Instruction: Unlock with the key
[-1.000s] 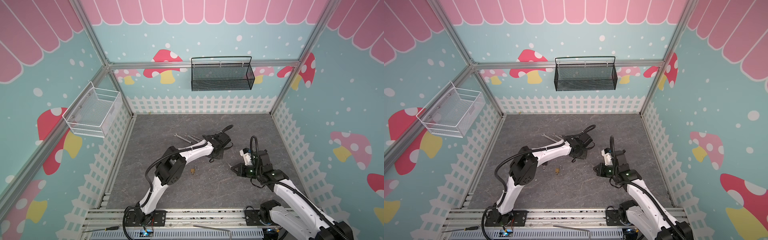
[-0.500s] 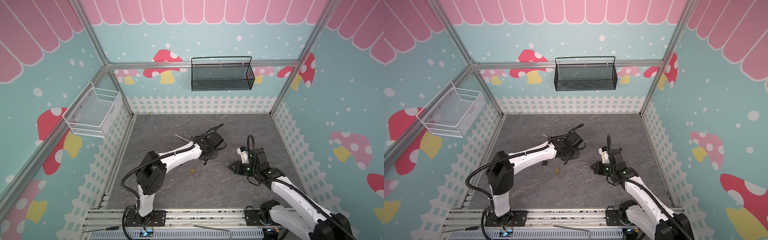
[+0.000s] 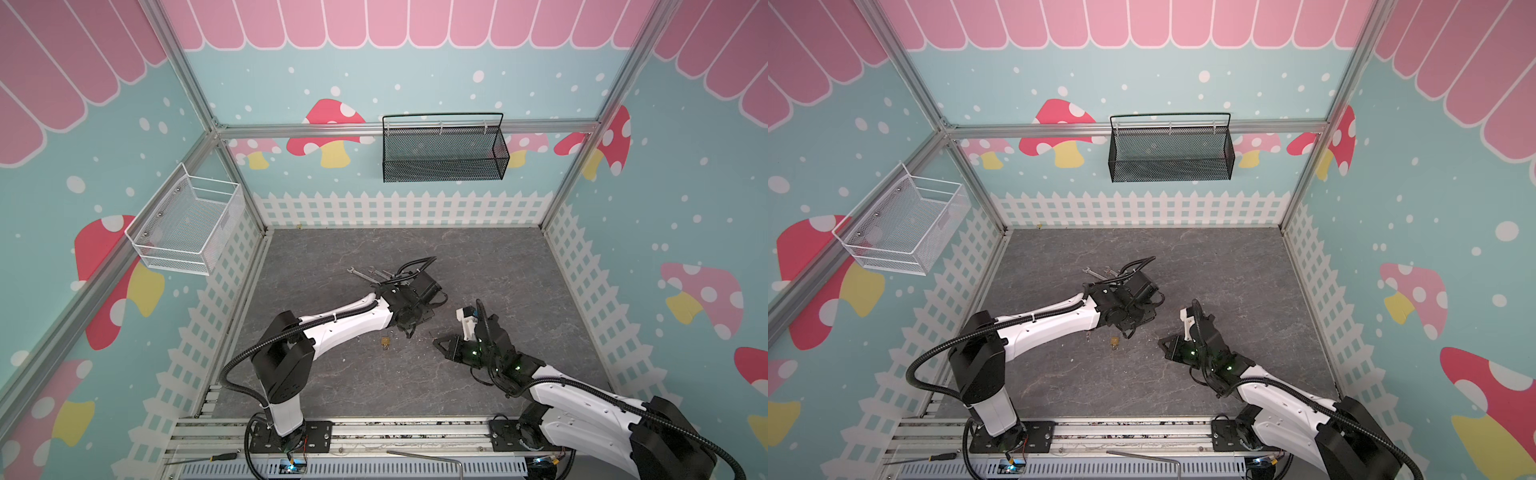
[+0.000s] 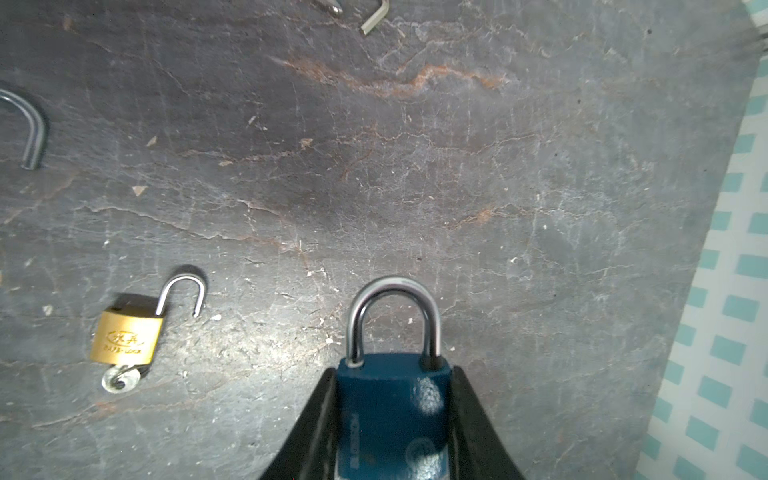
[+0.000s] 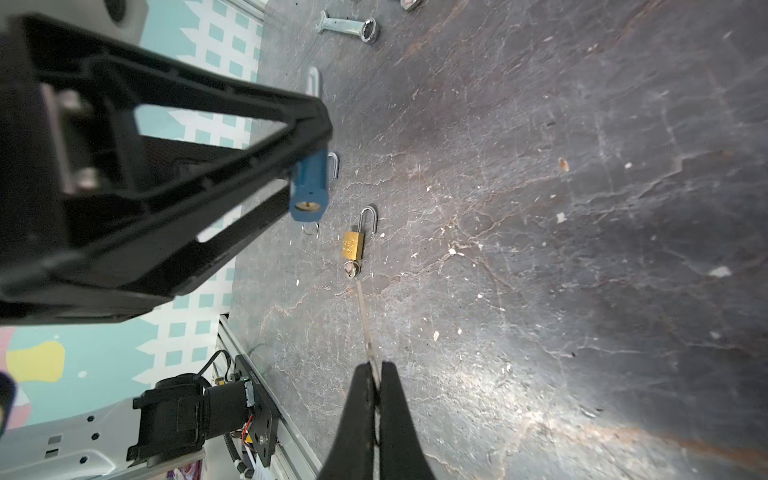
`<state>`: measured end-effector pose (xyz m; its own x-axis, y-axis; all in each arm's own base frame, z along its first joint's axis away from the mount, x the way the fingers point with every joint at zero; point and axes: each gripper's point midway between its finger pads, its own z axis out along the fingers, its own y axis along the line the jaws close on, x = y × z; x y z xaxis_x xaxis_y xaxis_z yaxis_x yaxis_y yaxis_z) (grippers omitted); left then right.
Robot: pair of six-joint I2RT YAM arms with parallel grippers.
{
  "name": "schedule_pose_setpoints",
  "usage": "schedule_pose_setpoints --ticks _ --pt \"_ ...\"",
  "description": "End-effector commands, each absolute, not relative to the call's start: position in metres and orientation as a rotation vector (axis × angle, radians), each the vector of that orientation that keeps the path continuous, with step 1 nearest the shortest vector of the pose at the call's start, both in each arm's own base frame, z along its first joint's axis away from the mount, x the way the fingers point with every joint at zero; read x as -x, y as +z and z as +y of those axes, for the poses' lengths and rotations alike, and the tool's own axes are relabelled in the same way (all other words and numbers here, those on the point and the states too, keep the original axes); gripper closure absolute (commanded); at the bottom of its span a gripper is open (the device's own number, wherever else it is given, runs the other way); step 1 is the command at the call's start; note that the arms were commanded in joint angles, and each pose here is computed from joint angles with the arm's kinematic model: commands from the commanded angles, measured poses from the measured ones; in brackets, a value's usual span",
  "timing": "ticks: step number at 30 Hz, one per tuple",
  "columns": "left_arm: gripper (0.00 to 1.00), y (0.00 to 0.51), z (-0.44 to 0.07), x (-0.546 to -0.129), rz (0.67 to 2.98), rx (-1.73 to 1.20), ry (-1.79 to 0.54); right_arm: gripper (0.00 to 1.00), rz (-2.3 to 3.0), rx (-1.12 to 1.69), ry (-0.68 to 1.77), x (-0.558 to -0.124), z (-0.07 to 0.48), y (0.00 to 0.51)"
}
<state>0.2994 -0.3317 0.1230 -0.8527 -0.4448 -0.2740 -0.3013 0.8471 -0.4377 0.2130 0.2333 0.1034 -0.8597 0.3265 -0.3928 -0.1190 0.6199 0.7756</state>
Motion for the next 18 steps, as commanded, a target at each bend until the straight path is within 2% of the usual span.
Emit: schedule_pose_setpoints --ticks 1,18 --pt "1.00 0.1383 -0.3336 -0.3042 2.579 0.643 -0.605 1.00 2.188 -0.281 1.225 -0.2323 0.2390 0.1296" --pt "1.00 0.1420 -0.3392 -0.3025 2.565 0.661 -0.661 1.00 2.121 -0.350 1.246 -0.2373 0.2426 0.1370"
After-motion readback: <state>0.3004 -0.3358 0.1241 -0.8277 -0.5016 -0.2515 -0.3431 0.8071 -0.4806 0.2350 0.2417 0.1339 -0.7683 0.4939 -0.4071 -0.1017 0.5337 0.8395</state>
